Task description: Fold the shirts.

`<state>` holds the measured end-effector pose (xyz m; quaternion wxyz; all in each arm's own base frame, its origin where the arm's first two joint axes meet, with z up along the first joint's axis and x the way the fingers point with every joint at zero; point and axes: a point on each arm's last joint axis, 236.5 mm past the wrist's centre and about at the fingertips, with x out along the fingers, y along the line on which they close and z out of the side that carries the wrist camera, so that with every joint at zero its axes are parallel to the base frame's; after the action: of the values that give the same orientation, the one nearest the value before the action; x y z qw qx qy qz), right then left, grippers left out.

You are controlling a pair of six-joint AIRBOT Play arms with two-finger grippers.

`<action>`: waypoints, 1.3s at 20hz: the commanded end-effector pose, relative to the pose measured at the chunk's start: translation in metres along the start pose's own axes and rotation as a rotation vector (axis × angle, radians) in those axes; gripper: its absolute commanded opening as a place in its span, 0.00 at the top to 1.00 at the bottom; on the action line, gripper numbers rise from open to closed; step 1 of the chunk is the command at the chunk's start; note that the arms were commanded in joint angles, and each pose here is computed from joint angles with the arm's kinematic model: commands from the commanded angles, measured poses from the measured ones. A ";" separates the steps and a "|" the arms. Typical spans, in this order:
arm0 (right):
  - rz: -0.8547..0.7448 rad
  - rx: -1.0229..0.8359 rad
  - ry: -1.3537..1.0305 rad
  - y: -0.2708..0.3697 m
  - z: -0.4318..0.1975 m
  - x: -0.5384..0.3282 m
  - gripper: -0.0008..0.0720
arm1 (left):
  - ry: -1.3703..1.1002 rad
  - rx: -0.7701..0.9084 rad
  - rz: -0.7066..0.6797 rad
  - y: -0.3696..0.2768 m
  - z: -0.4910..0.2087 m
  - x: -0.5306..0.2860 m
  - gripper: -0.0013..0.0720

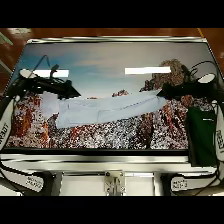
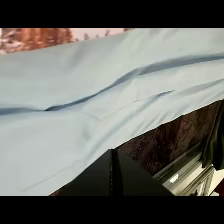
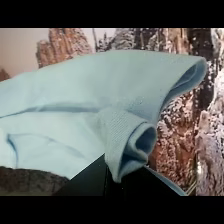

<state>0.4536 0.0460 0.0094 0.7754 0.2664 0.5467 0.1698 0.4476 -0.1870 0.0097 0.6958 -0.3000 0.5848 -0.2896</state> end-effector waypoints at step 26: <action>0.197 -0.185 -0.150 0.236 -0.051 -0.045 0.89 | -0.343 0.249 0.199 -0.077 0.054 -0.057 0.94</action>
<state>0.3760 0.1614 0.1939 0.8237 0.2584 0.4430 0.2419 0.4696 -0.3089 0.0693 0.7743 -0.2562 0.4761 -0.3289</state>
